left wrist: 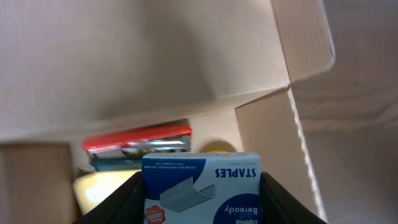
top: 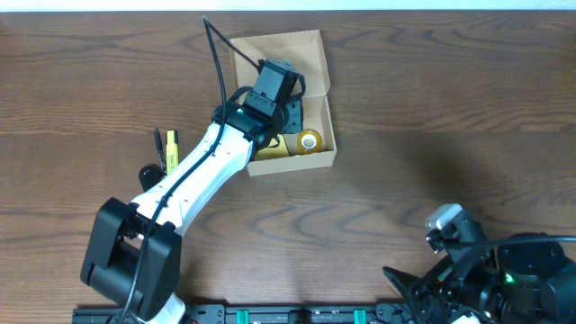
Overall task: Pack container
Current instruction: 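Lift the staples box and carry it right over the cardboard box, then lower the staples box into the box beside the tape roll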
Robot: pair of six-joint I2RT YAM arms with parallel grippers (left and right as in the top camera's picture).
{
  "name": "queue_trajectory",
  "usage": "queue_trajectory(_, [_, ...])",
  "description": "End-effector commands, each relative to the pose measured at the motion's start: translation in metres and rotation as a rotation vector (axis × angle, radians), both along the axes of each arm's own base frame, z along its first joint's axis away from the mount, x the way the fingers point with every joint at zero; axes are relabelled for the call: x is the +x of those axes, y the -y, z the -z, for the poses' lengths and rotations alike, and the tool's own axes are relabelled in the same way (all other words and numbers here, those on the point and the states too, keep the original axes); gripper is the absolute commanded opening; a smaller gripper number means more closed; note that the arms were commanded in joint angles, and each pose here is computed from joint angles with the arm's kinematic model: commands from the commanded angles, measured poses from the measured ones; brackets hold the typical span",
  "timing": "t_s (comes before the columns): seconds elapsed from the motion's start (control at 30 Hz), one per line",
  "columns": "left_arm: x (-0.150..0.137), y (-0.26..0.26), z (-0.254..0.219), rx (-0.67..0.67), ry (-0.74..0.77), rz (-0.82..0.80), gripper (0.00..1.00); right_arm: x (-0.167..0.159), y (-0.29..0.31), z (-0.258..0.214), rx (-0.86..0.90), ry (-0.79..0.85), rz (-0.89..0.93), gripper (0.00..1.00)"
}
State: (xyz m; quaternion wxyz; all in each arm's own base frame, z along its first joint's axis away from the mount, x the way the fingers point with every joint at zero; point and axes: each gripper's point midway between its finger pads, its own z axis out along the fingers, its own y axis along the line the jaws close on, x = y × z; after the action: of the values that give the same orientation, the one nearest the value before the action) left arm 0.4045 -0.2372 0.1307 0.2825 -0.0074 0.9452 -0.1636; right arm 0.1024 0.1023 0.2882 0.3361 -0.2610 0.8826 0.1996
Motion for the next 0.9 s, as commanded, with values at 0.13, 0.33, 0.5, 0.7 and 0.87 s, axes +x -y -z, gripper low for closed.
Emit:
queue_trajectory(0.13, [0.018, 0.014, 0.001, -0.136, -0.002, -0.131, 0.06, -0.001, -0.001, 0.0, 0.008, -0.009, 0.001, 0.99])
queue_trajectory(0.33, [0.031, 0.043, 0.027, -0.235, -0.029, -0.076, 0.06, -0.001, -0.001, 0.0, 0.008, -0.009, 0.001, 0.99])
queue_trajectory(0.5, [0.03, 0.046, 0.031, -0.253, -0.046, -0.089, 0.06, -0.001, -0.001, 0.0, 0.008, -0.009, 0.001, 0.99])
queue_trajectory(0.7, [0.014, 0.067, 0.028, -0.272, -0.065, -0.019, 0.06, -0.001, -0.001, 0.0, 0.008, -0.009, 0.001, 0.99])
queue_trajectory(0.87, [-0.003, 0.072, 0.033, -0.235, -0.105, 0.01, 0.05, -0.001, -0.001, 0.0, 0.008, -0.009, 0.001, 0.99])
